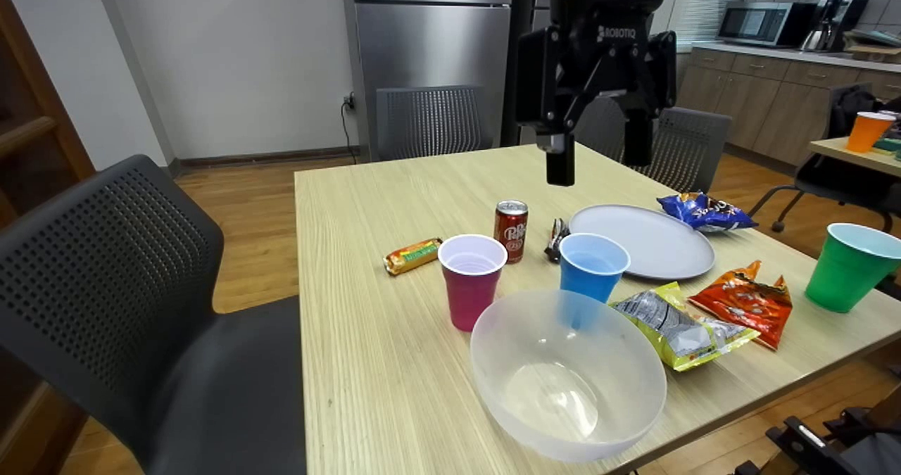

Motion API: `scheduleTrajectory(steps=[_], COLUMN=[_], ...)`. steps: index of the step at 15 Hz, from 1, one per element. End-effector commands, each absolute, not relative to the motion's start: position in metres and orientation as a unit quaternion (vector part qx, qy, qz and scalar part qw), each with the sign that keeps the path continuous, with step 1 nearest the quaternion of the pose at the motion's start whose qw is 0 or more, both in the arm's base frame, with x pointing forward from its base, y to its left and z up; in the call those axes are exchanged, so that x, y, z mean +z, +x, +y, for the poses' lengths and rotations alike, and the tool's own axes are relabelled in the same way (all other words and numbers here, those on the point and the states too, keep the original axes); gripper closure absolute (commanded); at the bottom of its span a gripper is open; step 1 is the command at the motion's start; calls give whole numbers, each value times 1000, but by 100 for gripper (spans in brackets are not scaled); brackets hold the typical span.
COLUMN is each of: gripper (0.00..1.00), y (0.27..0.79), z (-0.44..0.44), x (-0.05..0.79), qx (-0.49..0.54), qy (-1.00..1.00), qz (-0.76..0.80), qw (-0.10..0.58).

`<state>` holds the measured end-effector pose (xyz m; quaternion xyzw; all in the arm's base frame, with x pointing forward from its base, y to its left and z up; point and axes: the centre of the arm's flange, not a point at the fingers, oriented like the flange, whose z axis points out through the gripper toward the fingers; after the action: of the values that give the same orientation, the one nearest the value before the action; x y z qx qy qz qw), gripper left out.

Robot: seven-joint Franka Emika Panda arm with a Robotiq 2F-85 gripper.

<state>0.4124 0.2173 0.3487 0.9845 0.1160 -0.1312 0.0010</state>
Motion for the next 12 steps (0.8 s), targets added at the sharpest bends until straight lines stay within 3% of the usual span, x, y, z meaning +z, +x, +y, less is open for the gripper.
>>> scheduleTrajectory(steps=[1, 12], gripper=[0, 0], y=[416, 421], z=[219, 221], x=[348, 346], qx=[-131, -131], qy=[985, 986], qz=[114, 105], qw=[0, -9])
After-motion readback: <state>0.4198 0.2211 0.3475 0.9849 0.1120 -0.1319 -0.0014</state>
